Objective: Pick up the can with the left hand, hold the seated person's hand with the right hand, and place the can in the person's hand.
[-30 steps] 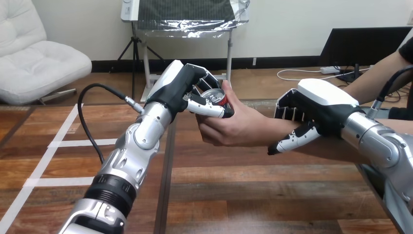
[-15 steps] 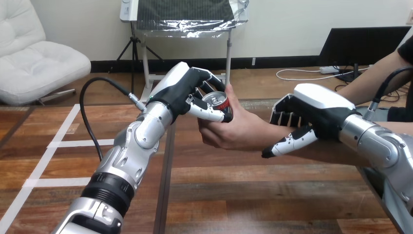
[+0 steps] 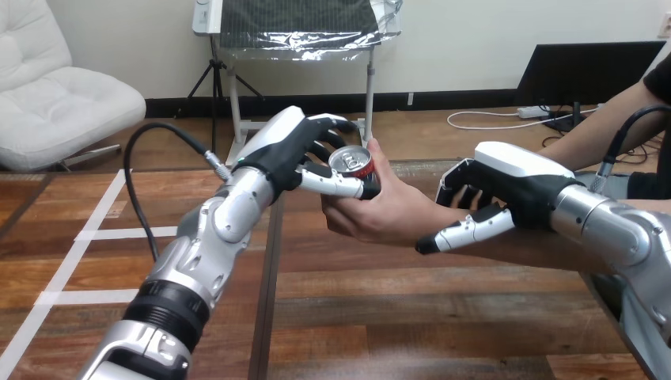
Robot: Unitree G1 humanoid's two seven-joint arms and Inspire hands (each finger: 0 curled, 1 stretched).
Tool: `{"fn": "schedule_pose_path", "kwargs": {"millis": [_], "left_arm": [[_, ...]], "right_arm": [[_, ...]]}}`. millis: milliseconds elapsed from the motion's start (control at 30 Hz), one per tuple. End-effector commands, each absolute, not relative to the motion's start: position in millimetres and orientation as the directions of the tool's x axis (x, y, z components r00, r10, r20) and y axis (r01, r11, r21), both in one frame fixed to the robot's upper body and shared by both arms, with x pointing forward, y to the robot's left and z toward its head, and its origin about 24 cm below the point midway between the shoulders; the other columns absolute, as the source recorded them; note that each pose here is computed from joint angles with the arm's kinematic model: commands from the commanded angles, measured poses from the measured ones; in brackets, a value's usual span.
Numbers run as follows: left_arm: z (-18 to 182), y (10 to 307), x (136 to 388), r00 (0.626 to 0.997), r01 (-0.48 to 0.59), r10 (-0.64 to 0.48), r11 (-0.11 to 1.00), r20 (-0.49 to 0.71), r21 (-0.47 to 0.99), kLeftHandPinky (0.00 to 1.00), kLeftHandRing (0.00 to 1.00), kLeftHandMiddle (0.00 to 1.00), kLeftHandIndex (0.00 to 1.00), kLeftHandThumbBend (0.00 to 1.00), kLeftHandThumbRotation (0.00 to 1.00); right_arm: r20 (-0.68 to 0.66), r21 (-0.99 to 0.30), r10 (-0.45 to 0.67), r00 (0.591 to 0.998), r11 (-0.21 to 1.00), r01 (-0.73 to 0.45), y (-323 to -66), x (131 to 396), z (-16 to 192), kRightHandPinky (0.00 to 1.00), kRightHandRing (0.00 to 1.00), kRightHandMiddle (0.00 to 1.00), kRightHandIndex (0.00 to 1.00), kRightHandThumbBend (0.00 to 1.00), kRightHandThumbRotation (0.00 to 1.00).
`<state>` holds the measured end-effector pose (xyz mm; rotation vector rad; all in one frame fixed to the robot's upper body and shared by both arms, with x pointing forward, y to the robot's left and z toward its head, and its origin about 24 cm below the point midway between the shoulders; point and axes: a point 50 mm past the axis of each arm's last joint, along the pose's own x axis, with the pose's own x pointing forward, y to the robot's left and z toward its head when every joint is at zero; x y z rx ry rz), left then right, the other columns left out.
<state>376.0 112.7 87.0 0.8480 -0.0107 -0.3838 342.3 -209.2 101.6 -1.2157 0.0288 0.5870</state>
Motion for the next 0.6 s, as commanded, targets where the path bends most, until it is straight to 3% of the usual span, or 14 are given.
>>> {"fn": "schedule_pose_path", "kwargs": {"millis": [0,567], "left_arm": [[105.7,100.7,378.0,0.92,0.299,-0.386,0.592,-0.062,0.748,0.78,0.89,0.89,0.9,1.0,0.97],[101.1,107.4,375.7,0.93,0.277,-0.365,0.631,-0.038,0.724,0.75,0.85,0.86,0.88,0.99,1.0]], "right_arm": [[-0.328,-0.829,0.487,0.81,0.263,-0.493,-187.9,337.5,94.1,0.72,0.88,0.88,0.89,1.0,0.71],[-0.334,-0.808,0.498,0.801,0.287,-0.515,-189.3,332.6,91.0,0.83,0.96,0.95,0.97,1.0,0.65]]}}
